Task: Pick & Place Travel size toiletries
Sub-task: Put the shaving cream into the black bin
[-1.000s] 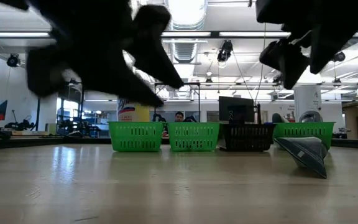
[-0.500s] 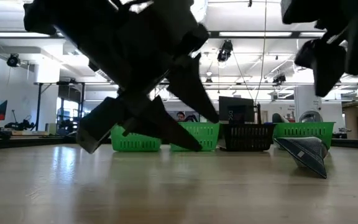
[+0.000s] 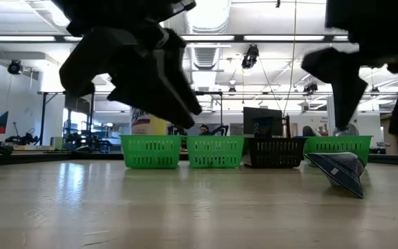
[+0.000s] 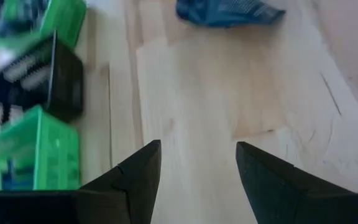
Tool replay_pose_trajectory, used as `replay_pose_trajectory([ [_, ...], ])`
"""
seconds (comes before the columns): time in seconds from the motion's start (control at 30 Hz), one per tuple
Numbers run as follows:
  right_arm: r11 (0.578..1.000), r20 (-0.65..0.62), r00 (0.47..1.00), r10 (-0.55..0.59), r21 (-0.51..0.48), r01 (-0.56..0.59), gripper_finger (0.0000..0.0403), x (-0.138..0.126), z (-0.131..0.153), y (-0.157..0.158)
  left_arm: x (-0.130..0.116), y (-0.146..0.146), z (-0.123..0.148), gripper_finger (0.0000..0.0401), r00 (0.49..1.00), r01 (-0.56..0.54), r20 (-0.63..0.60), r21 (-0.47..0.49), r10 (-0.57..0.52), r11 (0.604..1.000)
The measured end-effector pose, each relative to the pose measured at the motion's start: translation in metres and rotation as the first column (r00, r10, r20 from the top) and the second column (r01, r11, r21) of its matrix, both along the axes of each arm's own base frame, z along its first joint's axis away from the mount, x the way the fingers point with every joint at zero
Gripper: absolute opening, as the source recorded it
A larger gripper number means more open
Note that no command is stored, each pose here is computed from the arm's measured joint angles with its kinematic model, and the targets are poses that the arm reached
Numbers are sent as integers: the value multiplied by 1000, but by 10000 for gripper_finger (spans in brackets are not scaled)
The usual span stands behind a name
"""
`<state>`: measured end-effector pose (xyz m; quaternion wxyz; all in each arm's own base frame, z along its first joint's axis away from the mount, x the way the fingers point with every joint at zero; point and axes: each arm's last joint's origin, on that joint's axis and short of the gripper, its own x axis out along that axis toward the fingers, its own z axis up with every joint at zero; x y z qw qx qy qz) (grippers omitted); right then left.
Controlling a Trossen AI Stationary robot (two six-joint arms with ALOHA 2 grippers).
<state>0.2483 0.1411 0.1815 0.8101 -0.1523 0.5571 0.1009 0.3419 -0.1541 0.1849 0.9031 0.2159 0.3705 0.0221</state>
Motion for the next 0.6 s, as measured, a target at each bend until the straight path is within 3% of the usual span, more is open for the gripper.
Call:
replay_pose_trajectory([
  [0.2,985,100,980,171,-1,-172,242,12,6,12,-4,0,0,213,998,-61,-16,-55,60,997],
  [0.47,976,44,975,218,-33,-216,248,19,-17,16,-6,1,-3,213,998,-61,-23,-54,60,997],
  [0.6,971,44,974,220,-100,-215,246,23,-28,17,-6,1,-3,213,998,-65,-25,-56,63,996],
])
